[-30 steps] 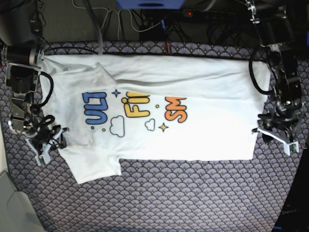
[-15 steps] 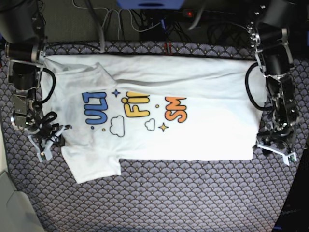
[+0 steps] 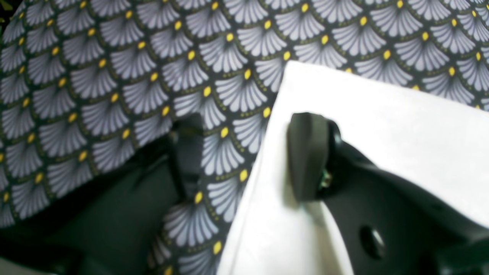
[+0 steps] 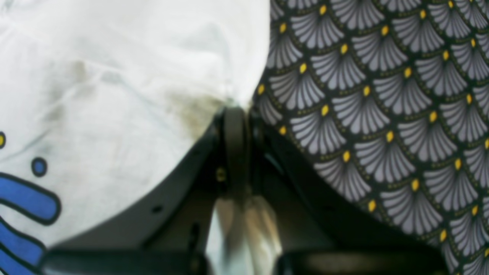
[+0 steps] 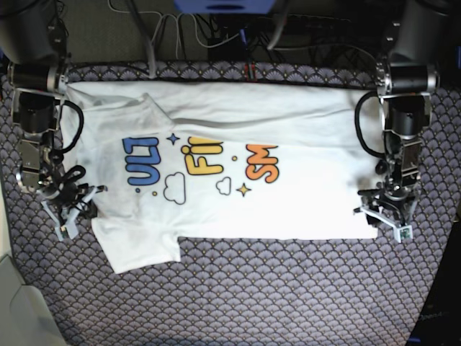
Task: Fold the T-shirt properly
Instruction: 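Move both grippers to the shirt's side edges and grasp the fabric, then lift the grasped edge with both grippers and fold it over the folded hem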
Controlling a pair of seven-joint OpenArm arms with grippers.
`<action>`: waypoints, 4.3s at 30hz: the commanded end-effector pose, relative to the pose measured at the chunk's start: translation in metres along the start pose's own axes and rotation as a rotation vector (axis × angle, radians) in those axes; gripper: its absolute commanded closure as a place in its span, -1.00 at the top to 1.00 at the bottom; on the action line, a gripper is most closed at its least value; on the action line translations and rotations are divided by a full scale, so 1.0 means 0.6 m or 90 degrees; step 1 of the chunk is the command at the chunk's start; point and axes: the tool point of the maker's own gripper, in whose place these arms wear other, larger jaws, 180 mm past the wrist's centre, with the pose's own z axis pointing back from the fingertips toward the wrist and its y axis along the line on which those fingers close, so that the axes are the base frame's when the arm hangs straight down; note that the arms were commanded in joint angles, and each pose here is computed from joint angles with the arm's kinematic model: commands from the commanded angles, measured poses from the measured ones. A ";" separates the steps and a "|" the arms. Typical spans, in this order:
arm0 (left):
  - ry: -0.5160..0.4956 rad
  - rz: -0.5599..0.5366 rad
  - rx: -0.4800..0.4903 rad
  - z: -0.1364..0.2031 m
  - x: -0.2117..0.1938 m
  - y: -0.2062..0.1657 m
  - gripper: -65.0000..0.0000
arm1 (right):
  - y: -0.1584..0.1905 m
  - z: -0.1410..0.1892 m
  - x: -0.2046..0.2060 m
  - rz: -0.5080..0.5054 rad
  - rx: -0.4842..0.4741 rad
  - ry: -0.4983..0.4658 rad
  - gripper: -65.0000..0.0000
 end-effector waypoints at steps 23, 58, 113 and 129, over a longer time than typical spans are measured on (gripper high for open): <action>-0.068 0.013 -0.014 -0.004 0.040 -0.035 0.07 | 0.023 -0.010 0.014 0.036 0.021 0.008 -1.00; -0.104 -0.002 -0.047 0.039 0.066 -0.065 -0.98 | 0.061 0.027 0.031 0.125 0.027 -0.048 -1.00; -0.089 -0.060 0.012 0.299 -0.048 0.069 -0.98 | 0.060 0.295 -0.108 0.211 -0.088 0.001 -1.00; -0.091 -0.061 0.044 0.313 -0.046 0.104 -0.98 | 0.035 0.327 -0.146 0.174 -0.124 0.017 -1.00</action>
